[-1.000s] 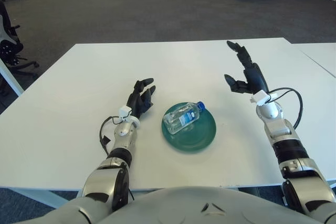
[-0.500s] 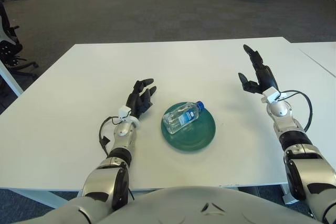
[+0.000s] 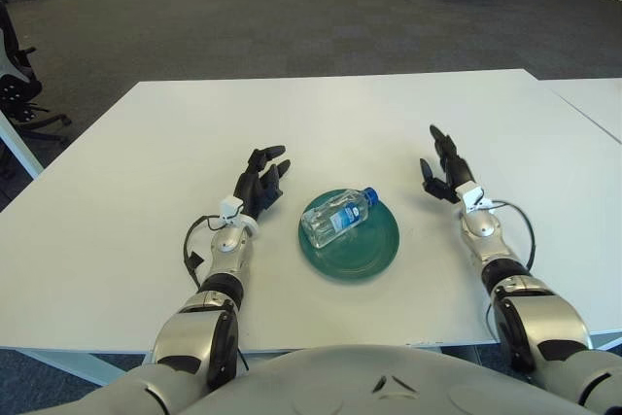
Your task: Put the bottle into the plate.
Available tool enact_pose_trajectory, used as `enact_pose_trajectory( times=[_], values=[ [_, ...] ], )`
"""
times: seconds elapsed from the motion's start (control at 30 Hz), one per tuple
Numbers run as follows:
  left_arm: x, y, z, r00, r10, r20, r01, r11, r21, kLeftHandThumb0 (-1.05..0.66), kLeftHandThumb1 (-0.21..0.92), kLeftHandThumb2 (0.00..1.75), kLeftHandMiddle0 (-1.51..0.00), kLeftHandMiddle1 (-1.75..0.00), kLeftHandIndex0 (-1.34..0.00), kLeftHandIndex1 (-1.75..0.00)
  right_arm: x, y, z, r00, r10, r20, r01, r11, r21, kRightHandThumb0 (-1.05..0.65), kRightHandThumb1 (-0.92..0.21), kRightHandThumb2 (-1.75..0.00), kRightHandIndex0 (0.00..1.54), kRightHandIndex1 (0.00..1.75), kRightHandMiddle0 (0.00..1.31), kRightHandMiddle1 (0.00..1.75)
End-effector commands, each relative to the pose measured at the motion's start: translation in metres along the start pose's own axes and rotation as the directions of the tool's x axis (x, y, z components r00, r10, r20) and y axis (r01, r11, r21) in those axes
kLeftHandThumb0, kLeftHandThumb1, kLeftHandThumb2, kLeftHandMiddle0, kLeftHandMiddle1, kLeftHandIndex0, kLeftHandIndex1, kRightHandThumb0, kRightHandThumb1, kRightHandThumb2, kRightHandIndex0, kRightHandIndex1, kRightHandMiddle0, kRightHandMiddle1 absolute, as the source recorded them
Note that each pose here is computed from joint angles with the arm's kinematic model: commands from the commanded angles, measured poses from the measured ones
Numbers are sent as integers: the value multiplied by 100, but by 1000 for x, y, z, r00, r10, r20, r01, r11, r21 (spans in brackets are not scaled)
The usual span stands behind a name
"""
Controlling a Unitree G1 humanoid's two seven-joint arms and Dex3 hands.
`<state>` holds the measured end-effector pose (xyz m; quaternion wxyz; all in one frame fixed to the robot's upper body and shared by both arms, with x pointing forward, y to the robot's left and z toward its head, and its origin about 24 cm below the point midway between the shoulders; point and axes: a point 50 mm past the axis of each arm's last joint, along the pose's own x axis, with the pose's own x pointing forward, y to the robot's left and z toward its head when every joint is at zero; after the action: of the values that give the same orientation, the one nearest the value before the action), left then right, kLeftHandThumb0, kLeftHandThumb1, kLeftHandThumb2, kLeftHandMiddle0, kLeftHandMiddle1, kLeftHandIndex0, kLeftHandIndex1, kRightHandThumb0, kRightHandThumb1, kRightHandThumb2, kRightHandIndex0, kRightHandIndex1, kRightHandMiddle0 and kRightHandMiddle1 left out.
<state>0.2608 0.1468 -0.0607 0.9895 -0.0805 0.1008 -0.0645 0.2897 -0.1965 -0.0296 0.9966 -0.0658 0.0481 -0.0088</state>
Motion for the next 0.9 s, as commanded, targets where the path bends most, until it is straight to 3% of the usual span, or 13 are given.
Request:
enact_pose_trajectory(
  times=[0.0,0.1,0.3,0.63,0.87],
  values=[
    [-19,1,-28,993,30,-119,-35,999,-39,-79,92,83,-53,-19,-17,-111,-8,9,-22,988,-16,-152,38,989,145,-79,-92,-89,13,2,0,32],
    [-20,2,-28,992,34,-118,-39,998,-39,-79,92,83,-53,-20,-16,-111,-16,19,-33,979,-16,-205,62,973,223,-78,-92,-91,21,4,0,49],
    [-19,3,-29,990,51,-133,-56,998,-36,-80,92,84,-52,-20,-14,-109,-22,37,-44,960,-5,-279,108,928,356,-79,-92,-92,32,8,0,68],
    [-18,4,-29,988,68,-140,-74,996,-41,-82,92,86,-52,-20,-11,-108,-31,61,-50,943,-6,-331,173,862,477,-74,-92,-93,39,9,0,80],
    [-17,4,-29,985,82,-151,-90,995,-43,-82,92,84,-52,-21,-10,-108,-35,64,-56,930,10,-367,184,852,490,-72,-92,-96,40,9,0,82]
  ],
)
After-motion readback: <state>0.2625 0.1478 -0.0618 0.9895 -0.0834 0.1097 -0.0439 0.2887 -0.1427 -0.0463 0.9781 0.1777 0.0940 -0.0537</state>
